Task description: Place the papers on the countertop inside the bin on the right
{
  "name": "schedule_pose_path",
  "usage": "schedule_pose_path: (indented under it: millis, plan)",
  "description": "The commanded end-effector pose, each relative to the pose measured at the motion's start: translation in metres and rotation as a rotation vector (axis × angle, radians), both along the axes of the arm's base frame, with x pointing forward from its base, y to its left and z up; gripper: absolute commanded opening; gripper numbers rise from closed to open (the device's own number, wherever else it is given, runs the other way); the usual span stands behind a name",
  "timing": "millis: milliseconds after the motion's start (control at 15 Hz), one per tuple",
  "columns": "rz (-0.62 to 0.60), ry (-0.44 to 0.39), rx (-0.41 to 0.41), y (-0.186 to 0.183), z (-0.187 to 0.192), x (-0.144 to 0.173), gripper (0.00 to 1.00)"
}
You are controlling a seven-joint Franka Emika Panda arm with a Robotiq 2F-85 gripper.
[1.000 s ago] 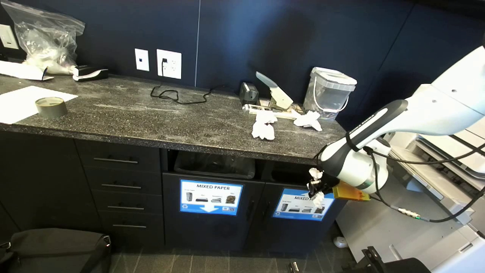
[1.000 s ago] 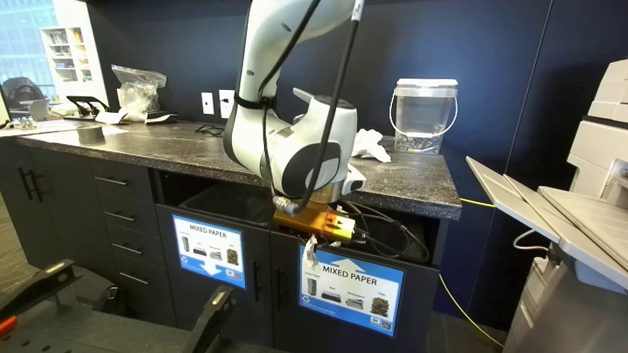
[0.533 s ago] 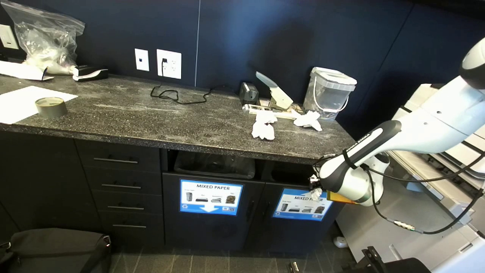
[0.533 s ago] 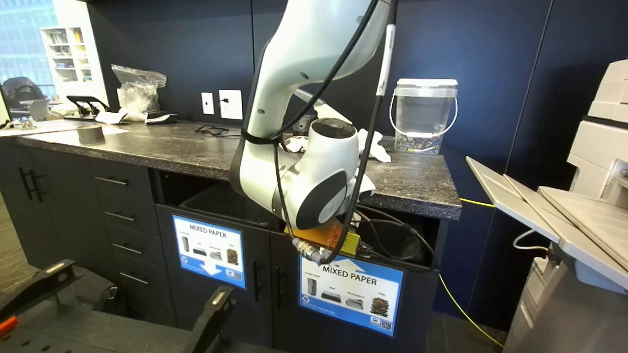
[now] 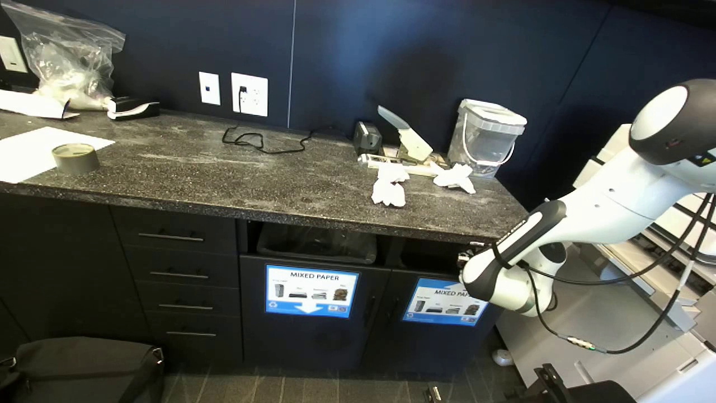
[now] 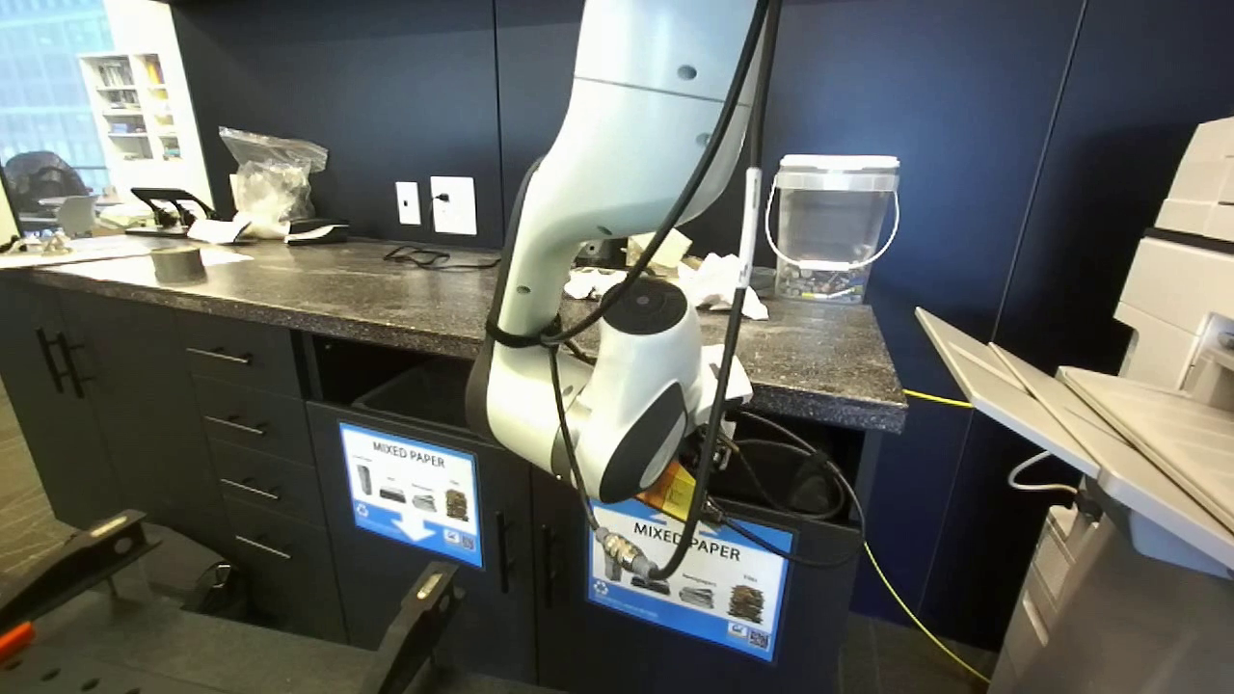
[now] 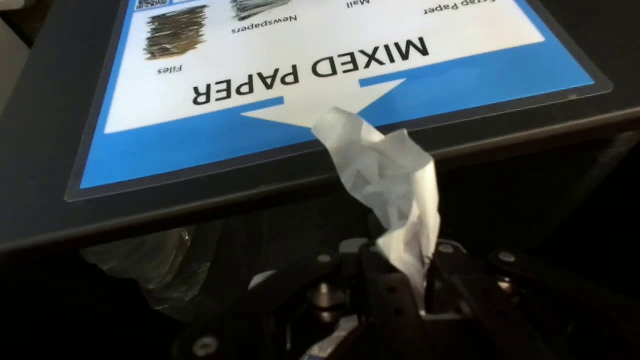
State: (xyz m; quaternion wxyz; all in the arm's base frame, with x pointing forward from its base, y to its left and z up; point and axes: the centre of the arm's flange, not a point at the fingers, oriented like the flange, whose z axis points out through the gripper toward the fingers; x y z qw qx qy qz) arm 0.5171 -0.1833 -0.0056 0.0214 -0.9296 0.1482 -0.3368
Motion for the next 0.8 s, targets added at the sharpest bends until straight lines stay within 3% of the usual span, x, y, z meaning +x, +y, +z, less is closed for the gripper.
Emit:
schedule_pose_path:
  millis: [0, 733]
  plan:
    - [-0.102, -0.119, 0.013, -0.003, -0.024, 0.006, 0.12]
    - [-0.143, -0.249, 0.046, -0.003, -0.045, 0.051, 0.12]
